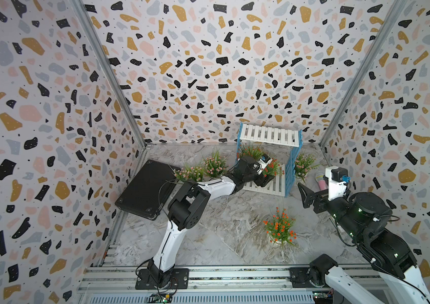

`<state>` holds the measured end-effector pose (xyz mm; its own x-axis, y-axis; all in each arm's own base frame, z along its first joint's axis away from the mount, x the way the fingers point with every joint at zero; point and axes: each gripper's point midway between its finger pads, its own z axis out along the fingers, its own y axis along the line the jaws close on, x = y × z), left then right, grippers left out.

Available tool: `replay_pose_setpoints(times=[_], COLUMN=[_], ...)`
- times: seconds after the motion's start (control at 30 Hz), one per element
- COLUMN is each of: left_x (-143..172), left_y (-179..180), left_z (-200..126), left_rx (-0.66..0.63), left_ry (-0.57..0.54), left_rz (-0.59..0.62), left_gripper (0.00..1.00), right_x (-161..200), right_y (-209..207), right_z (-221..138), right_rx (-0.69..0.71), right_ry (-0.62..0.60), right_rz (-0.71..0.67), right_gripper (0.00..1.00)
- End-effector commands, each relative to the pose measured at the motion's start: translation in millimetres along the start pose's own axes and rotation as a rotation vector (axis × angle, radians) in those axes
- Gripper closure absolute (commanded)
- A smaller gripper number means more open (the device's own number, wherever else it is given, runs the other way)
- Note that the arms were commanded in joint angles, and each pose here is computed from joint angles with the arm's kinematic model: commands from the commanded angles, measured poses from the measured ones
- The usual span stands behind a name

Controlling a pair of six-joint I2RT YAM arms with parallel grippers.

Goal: Place the baby's breath potted plants on the rack by color
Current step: Place the baby's breath potted plant on the rack.

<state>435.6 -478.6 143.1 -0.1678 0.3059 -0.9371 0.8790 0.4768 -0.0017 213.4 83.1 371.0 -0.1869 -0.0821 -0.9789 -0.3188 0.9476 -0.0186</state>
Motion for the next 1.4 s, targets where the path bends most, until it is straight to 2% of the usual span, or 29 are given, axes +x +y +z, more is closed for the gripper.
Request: replay_pose_setpoints(times=[0.0,0.43,0.57,0.7,0.87,1.17,1.27,1.37], left_x=[-45,-60,-54,-40,-50,-115,-116,-103], left_y=[4,42,42,31,18,-6,-14,-19], left_z=[13,81,84,85,69,0,-20,-41], left_rx=[-0.011,-0.114,-0.108,-0.055,-0.007,0.04,0.052,0.042], left_ry=[-0.104,-0.187,-0.177,-0.138,-0.155,-0.27,-0.257,-0.223], left_rz=[0.057,0.043,0.055,0.068,0.08,0.127,0.125,0.109], left_gripper=[0.2,0.18,0.12,0.01,0.01,0.01,0.01,0.01], right_x=[3,23,28,27,26,48,52,56], right_y=[-6,-6,-7,-6,-5,-8,-10,-12], right_z=[0,5,7,9,5,0,1,4], right_rx=[0.032,0.037,0.044,0.039,0.033,0.045,0.057,0.074], right_ry=[0.002,0.028,0.039,0.041,0.043,0.092,0.1,0.124], right_rz=[-0.02,-0.043,-0.059,-0.058,-0.05,-0.022,0.001,0.024], right_gripper=[0.01,0.01,0.01,0.01,0.01,0.01,0.01,0.01])
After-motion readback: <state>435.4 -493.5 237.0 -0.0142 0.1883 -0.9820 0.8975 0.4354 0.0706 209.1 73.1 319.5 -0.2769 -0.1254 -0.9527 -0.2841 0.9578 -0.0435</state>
